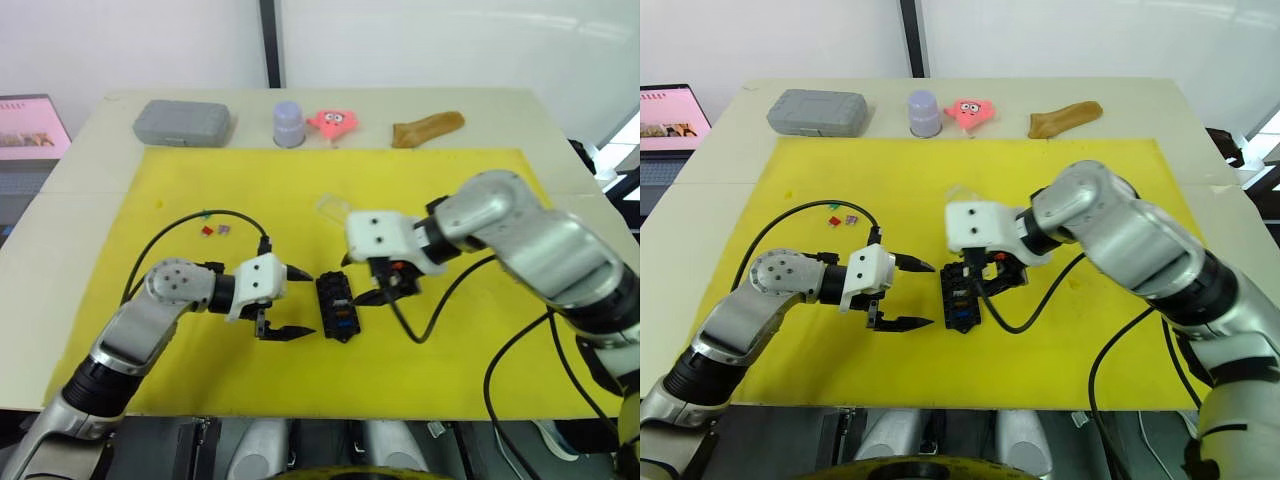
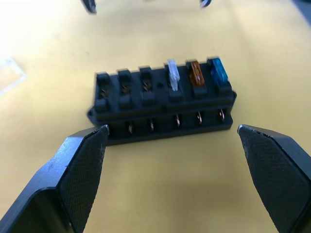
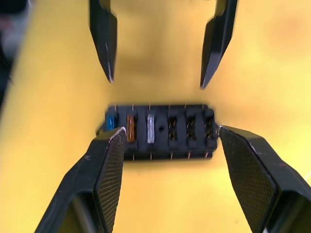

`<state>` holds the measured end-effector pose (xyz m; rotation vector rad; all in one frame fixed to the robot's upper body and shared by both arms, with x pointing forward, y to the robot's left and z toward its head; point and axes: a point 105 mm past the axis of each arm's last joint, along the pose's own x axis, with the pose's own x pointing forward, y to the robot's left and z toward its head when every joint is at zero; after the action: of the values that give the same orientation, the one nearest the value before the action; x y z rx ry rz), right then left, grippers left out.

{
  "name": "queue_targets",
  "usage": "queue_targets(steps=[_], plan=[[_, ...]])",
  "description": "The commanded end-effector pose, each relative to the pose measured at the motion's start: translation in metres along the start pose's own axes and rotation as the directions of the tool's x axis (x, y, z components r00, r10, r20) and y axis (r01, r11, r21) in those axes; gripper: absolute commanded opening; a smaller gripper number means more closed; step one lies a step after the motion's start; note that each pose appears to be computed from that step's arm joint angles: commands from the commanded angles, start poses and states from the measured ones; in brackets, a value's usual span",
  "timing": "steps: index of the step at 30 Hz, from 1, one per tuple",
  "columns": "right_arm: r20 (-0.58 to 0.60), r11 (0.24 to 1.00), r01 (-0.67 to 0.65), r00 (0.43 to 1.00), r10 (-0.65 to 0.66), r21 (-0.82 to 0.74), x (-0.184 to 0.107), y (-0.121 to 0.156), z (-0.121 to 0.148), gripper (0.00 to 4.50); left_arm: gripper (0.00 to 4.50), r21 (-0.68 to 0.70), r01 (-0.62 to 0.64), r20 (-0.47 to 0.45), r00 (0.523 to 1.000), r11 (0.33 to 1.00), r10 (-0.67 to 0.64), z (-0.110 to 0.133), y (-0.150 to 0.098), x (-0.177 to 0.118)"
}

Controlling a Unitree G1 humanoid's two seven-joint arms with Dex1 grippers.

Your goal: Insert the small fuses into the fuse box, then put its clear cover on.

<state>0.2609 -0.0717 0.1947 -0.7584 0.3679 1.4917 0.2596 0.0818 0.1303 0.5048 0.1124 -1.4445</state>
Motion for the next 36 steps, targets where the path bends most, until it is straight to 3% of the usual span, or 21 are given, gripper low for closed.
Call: queue_targets(steps=[1,5,9,19,36], plan=[[0.256,0.999,0.03,0.966,-0.037,0.03,-0.011,0.0,0.01,3.29,4.5,0.019,-0.039,0.048,0.998,0.999,0.038,0.012,0.007,-0.003],[0.449,0.991,0.026,0.89,-0.081,0.128,0.0,0.004,0.001,2.06,4.5,-0.033,-0.07,0.052,0.996,0.997,0.071,0.007,0.012,-0.007],[0.477,0.986,0.032,0.873,-0.106,0.161,0.016,0.003,-0.005,0.05,4.5,0.0,-0.049,0.037,0.998,0.999,0.049,0.004,0.011,-0.004],[0.349,0.986,0.056,0.931,-0.108,0.156,0.042,0.009,-0.031,0.05,4.5,0.015,-0.02,0.023,1.0,1.0,0.02,0.003,0.006,-0.002],[0.278,0.982,0.035,0.957,-0.086,0.186,0.054,0.019,-0.046,0.05,4.5,0.044,-0.021,0.008,1.0,0.999,0.02,0.003,0.011,-0.002]])
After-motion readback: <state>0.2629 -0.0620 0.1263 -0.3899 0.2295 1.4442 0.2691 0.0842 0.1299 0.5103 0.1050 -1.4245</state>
